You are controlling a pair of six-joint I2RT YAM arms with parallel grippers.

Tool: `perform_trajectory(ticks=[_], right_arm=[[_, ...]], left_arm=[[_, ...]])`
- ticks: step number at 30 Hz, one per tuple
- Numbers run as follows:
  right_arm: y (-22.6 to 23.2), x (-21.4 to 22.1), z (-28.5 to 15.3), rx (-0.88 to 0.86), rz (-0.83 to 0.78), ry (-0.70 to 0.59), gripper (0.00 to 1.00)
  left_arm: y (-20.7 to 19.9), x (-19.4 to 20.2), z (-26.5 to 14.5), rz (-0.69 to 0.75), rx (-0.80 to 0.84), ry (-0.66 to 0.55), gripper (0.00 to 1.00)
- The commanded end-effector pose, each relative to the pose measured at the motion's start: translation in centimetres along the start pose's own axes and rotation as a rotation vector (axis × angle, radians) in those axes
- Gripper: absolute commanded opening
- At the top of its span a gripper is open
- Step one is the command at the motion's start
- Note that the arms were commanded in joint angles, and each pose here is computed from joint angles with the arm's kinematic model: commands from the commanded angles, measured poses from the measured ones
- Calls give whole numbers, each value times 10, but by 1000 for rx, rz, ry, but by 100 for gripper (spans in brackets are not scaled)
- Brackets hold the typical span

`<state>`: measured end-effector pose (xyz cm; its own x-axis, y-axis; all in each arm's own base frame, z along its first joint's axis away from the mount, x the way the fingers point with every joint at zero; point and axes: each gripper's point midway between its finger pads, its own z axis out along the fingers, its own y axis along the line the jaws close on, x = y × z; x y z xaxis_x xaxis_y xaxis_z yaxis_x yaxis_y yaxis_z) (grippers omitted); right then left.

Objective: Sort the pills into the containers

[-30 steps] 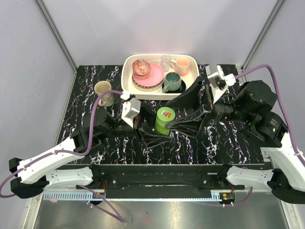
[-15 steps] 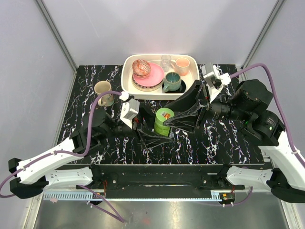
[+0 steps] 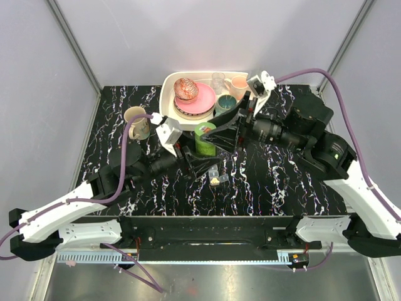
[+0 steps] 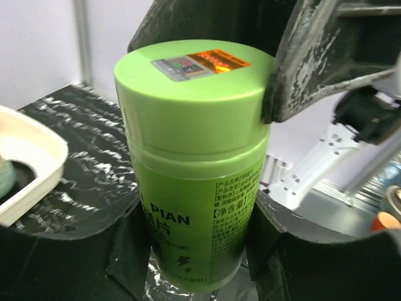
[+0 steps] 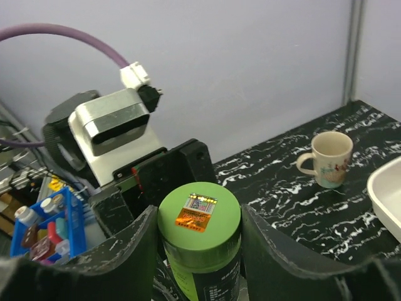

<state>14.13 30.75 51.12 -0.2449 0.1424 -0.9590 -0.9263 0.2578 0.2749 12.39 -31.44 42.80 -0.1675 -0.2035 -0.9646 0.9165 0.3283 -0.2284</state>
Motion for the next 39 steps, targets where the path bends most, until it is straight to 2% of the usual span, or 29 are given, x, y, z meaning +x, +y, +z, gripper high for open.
perform_trajectory(ticks=[1,5,8,18,24,27,28,31,32,35,36,38,39], right_arm=[[-30,-16,-2,197,53,-47,60],[-26,-9,-2,176,59,-13,74],[-30,3,0,188,75,31,79],[-44,34,12,225,119,134,84],[-47,43,22,216,138,163,84],[-48,49,26,213,144,182,73],[-49,53,26,214,148,193,66],[-49,55,25,214,147,204,52],[-50,58,25,221,148,216,42],[-56,59,19,259,144,210,23],[-56,55,15,274,142,193,20],[-74,60,9,371,128,182,16],[-81,61,2,409,105,175,13]], left_arm=[[61,-24,-8,83,-342,-55,0],[62,-19,-8,99,-345,-37,0],[62,-18,-7,104,-339,-32,0],[51,-17,-4,117,-277,-21,0],[42,-15,0,129,-220,-8,0],[42,-13,1,132,-218,-3,0],[43,-13,1,137,-221,-3,0],[47,-14,-1,138,-245,-7,0],[49,-14,-2,139,-256,-7,0],[61,-13,-7,129,-326,-15,1],[63,-10,-8,127,-336,-12,2],[71,-3,-11,105,-378,-8,39],[74,2,-12,96,-395,4,63]])
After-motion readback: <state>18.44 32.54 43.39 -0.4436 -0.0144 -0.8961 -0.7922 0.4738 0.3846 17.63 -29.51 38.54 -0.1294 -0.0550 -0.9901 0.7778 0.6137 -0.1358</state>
